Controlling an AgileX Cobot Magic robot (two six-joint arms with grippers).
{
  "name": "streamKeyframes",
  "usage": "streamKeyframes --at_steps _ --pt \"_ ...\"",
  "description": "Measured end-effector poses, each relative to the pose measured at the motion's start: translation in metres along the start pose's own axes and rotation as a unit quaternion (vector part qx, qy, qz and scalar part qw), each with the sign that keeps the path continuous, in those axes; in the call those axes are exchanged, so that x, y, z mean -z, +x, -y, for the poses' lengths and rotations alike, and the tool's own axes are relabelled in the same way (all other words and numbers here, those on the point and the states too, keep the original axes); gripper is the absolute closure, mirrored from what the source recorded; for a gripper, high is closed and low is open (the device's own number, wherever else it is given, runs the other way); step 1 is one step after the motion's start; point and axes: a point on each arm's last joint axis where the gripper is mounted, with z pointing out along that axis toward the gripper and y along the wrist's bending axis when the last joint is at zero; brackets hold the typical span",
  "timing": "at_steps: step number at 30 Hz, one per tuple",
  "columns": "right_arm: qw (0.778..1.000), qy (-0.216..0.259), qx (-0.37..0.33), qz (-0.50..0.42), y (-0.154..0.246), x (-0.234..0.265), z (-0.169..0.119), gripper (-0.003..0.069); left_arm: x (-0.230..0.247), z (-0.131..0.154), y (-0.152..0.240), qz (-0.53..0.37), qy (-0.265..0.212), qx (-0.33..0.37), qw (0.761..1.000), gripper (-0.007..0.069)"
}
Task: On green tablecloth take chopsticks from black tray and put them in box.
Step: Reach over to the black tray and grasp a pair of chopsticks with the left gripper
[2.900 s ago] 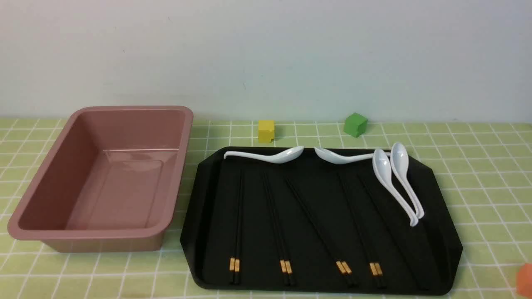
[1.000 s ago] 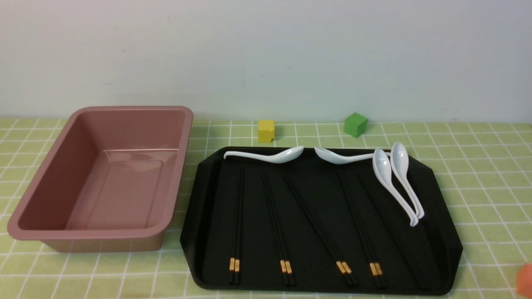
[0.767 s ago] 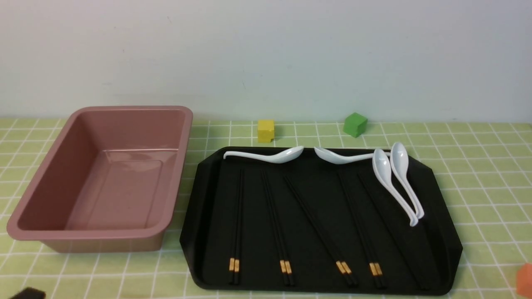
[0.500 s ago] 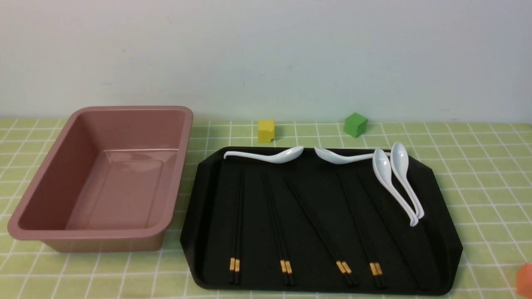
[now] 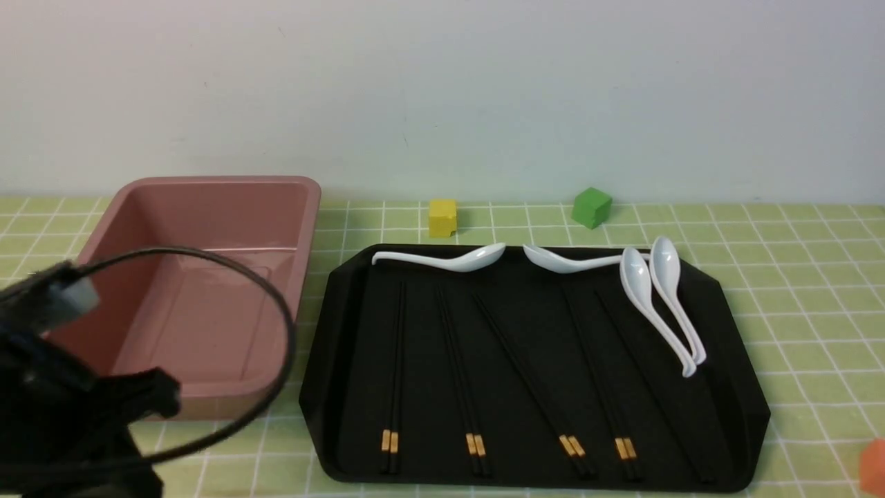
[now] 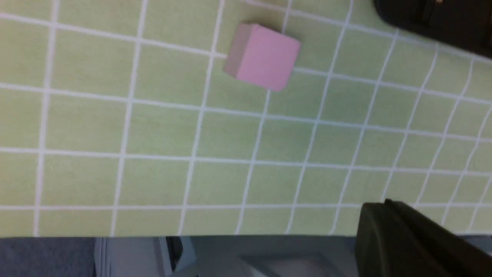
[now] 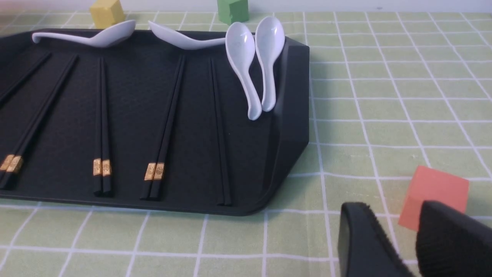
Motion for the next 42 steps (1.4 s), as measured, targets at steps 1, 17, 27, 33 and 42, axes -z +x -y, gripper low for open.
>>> streamKeyframes --at_steps 1,17,27,33,42 --pt "1.0 0.0 0.0 0.0 0.0 0.0 0.0 0.0419 -0.007 0.005 -0.007 -0.023 0.013 -0.006 1.0 0.0638" --pt "1.0 0.0 0.0 0.0 0.0 0.0 0.0 0.0419 -0.09 0.133 -0.057 0.057 -0.085 -0.095 0.99 0.0499" --pt "1.0 0.0 0.0 0.0 0.0 0.0 0.0 0.0419 -0.143 0.153 -0.087 0.078 -0.134 -0.122 0.98 0.033" --pt "1.0 0.0 0.0 0.0 0.0 0.0 0.0 0.0419 -0.17 0.146 -0.094 0.07 -0.164 -0.136 0.975 0.0326" --pt "1.0 0.0 0.0 0.0 0.0 0.0 0.0 0.0419 -0.195 0.143 -0.1 0.066 -0.166 -0.138 0.974 0.0326"
